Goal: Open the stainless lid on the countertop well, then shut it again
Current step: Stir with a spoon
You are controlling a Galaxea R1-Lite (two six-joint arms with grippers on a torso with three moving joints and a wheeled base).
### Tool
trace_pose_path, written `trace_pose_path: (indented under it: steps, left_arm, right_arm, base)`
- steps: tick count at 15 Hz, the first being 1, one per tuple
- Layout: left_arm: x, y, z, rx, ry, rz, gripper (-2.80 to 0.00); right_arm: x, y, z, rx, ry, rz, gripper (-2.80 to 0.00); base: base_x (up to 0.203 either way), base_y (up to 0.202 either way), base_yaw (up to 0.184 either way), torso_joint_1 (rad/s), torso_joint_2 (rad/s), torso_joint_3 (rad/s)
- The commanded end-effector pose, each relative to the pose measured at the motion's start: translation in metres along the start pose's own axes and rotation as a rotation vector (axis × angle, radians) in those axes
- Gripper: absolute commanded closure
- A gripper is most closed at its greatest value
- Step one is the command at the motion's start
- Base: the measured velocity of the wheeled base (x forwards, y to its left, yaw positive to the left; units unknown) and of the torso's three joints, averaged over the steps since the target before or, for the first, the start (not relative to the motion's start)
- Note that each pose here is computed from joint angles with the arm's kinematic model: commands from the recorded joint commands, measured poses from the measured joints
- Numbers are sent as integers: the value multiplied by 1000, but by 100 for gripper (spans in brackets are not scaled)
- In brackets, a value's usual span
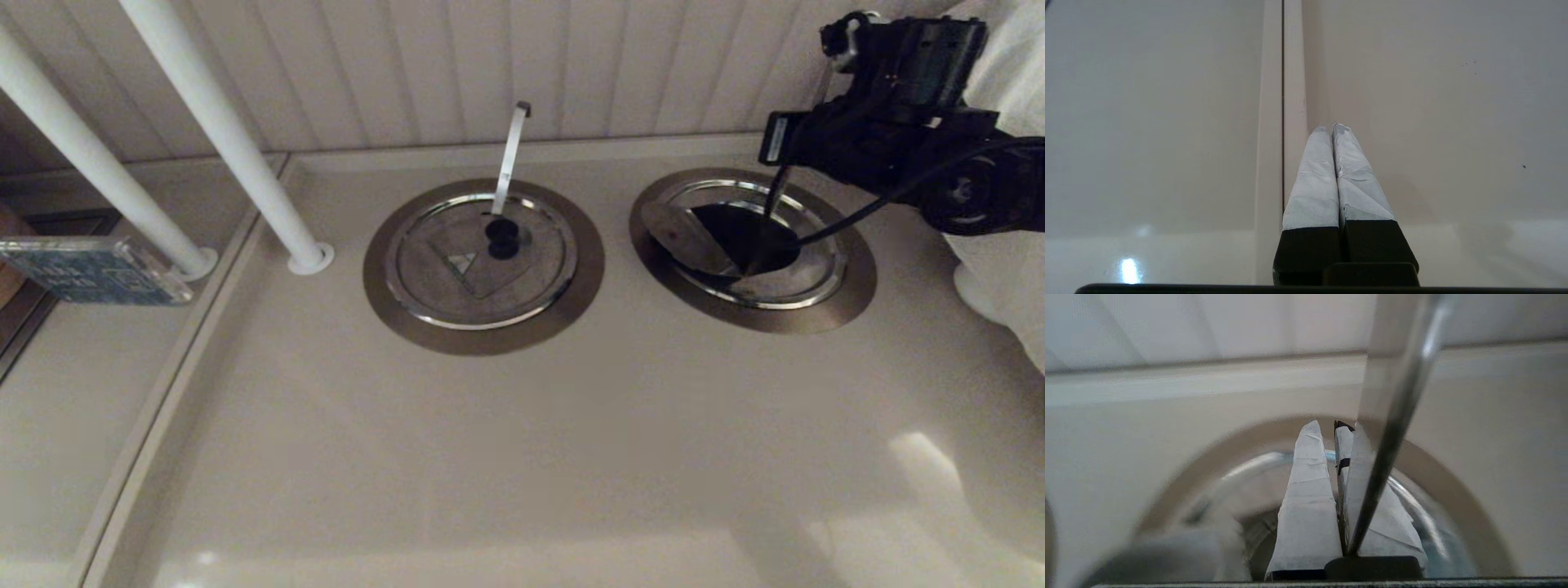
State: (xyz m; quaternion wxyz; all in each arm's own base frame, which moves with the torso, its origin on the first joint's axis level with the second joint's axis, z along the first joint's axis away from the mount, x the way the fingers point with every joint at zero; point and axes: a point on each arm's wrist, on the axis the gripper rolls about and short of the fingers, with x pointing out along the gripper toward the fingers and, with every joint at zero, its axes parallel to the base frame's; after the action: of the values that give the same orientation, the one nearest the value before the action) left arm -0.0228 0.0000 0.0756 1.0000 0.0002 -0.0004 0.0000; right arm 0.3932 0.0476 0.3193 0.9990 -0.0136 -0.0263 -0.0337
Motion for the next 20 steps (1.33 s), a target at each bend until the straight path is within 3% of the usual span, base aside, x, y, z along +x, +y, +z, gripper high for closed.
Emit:
trace_pose_path:
  steps: [1, 3, 6, 12, 14, 18, 20]
  left_arm:
    - [0, 0, 0, 0, -2, 0, 0]
    - [0, 0, 0, 1, -2, 0, 0]
    - [0, 0, 0, 0, -1, 0, 0]
    - [0, 0, 0, 1, -3, 0, 0]
    - [0, 0, 0, 0, 0, 0, 0]
    - [0, 0, 0, 1, -1, 0, 0]
    - [0, 0, 0, 1, -2, 0, 0]
  right_arm:
    - [-14, -22, 11, -2, -16, -21, 0]
    - [-9, -31, 7, -7, -11, -41, 0]
    - [5, -25, 2, -6, -12, -32, 0]
    - [24, 28, -5, 4, -20, 41, 0]
    - [16, 36, 1, 8, -31, 58, 0]
    - [-14, 23, 20, 9, -39, 51, 0]
    - [-29, 5, 22, 4, -22, 24, 0]
  base:
    - [0, 0, 0, 0, 0, 0]
    - [0, 0, 0, 0, 0, 0]
    - [0, 0, 0, 0, 0, 0]
    - [0, 0, 0, 0, 0, 0]
    - [0, 0, 0, 0, 0, 0]
    - [0, 0, 0, 0, 0, 0]
    - [0, 0, 0, 0, 0, 0]
